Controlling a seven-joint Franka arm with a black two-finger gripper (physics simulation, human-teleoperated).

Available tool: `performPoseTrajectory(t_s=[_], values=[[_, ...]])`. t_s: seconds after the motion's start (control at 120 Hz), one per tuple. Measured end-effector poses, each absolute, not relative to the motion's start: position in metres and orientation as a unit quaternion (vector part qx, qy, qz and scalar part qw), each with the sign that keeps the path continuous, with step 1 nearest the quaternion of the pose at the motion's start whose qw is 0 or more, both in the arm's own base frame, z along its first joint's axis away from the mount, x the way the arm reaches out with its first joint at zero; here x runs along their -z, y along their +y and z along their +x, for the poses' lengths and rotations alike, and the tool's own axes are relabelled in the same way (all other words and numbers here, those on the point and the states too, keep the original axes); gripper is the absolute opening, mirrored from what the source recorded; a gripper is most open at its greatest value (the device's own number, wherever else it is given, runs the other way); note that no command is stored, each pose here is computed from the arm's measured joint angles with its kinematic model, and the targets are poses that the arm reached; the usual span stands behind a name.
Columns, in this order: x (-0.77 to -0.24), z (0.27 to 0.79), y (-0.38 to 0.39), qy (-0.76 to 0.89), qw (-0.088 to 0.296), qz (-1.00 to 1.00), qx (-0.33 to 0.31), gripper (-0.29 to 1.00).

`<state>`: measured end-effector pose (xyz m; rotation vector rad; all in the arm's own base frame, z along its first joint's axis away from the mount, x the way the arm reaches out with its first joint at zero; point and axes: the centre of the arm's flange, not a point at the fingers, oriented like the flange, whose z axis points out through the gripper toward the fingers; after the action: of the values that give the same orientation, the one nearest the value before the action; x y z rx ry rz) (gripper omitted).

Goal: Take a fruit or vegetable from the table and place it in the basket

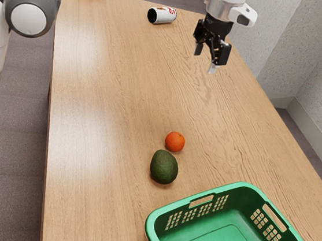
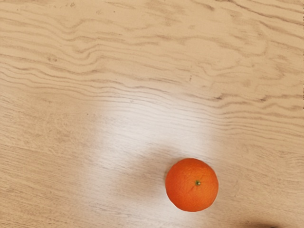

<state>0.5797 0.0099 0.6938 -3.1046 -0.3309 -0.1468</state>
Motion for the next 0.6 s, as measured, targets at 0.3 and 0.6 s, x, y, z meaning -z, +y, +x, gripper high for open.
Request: performPoseTrajectory(t_s=[0.3, 0.6], values=[[-0.692, 0.58, 0.017, -0.104, 0.027, -0.993, 0.048, 0.7], [-0.632, 0.587, 0.016, -0.02, 0.031, -0.999, 0.001, 0.7]])
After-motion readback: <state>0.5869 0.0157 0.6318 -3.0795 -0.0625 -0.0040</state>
